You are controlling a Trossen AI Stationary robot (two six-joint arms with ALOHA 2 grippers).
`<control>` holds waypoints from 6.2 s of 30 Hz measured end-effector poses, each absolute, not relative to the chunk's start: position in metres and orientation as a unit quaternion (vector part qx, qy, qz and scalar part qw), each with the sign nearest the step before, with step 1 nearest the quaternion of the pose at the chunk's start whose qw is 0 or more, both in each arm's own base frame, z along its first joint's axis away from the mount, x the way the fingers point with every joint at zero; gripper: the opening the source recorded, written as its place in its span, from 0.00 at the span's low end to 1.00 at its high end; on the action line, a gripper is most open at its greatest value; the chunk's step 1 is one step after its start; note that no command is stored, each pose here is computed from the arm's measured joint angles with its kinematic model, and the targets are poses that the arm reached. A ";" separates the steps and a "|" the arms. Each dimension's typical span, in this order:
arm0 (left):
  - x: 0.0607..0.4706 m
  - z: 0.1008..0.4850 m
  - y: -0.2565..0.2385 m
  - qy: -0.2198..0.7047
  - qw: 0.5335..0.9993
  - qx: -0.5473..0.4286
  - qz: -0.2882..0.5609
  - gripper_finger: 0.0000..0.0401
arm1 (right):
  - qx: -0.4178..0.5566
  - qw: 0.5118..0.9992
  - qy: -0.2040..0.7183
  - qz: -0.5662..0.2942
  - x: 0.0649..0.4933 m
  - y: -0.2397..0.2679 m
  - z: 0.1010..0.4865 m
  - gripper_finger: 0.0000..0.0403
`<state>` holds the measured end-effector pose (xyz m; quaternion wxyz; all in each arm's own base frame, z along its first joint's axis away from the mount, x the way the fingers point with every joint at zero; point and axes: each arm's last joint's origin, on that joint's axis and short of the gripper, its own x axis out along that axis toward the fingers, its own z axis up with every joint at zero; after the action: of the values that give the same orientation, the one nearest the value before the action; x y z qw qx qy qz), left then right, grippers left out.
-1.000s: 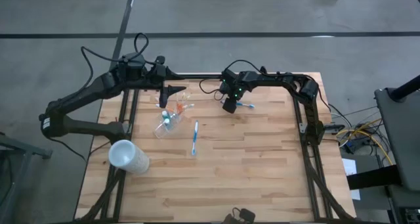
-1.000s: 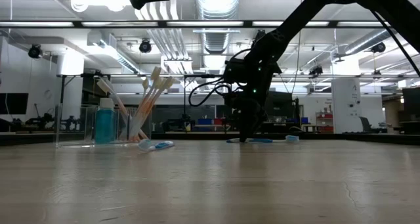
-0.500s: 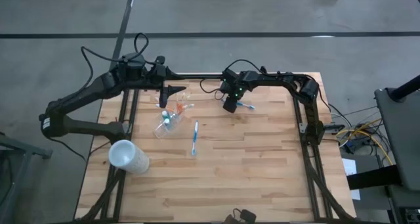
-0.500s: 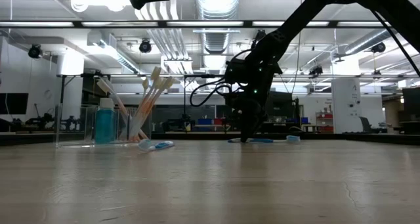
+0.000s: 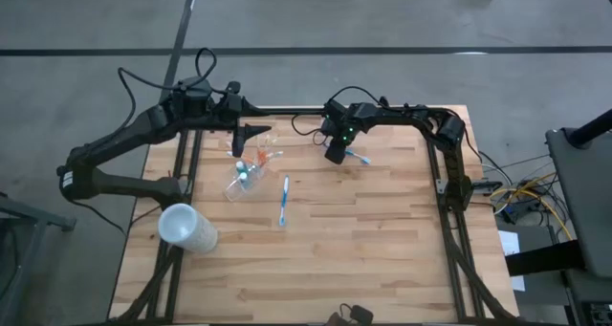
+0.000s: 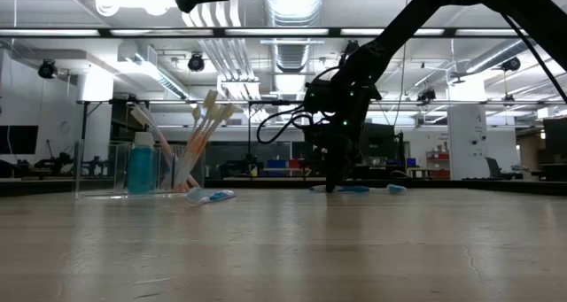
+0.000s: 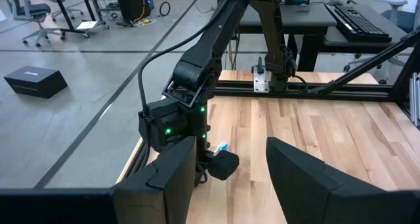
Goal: Pick & Place toothbrushing station
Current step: Put the top blue toothbrush into the transparent organizer
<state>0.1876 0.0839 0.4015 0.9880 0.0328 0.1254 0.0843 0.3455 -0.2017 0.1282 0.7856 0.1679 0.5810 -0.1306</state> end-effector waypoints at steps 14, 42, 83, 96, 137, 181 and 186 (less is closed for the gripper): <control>0.188 0.401 0.084 0.126 0.988 0.033 0.085 0.48 | 0.155 0.796 0.581 -0.069 0.344 -0.197 0.133 0.06; 0.188 0.401 0.084 0.126 0.988 0.033 0.084 0.48 | -0.078 0.822 0.524 0.207 0.370 -0.058 0.199 0.06; 0.188 0.401 0.084 0.126 0.988 0.033 0.085 0.48 | -0.530 0.510 0.298 0.609 0.335 0.088 0.164 0.06; 0.188 0.401 0.084 0.126 0.988 0.033 0.085 0.48 | -0.606 0.410 0.254 0.633 0.319 0.081 0.138 0.06; 0.188 0.401 0.084 0.125 0.988 0.033 0.084 0.48 | -0.617 0.446 0.252 0.598 0.331 0.080 0.148 0.34; 0.188 0.401 0.084 0.129 0.988 0.031 0.084 0.48 | 0.270 0.769 0.554 -0.169 0.328 0.073 0.210 0.37; 0.188 0.401 0.084 0.129 0.988 0.032 0.084 0.48 | 0.290 0.747 0.567 -0.192 0.321 0.075 0.200 0.38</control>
<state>0.1875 0.0837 0.4008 0.9876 0.0315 0.1287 0.0840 0.3206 0.0747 0.2003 0.7470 0.2896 0.5669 -0.1916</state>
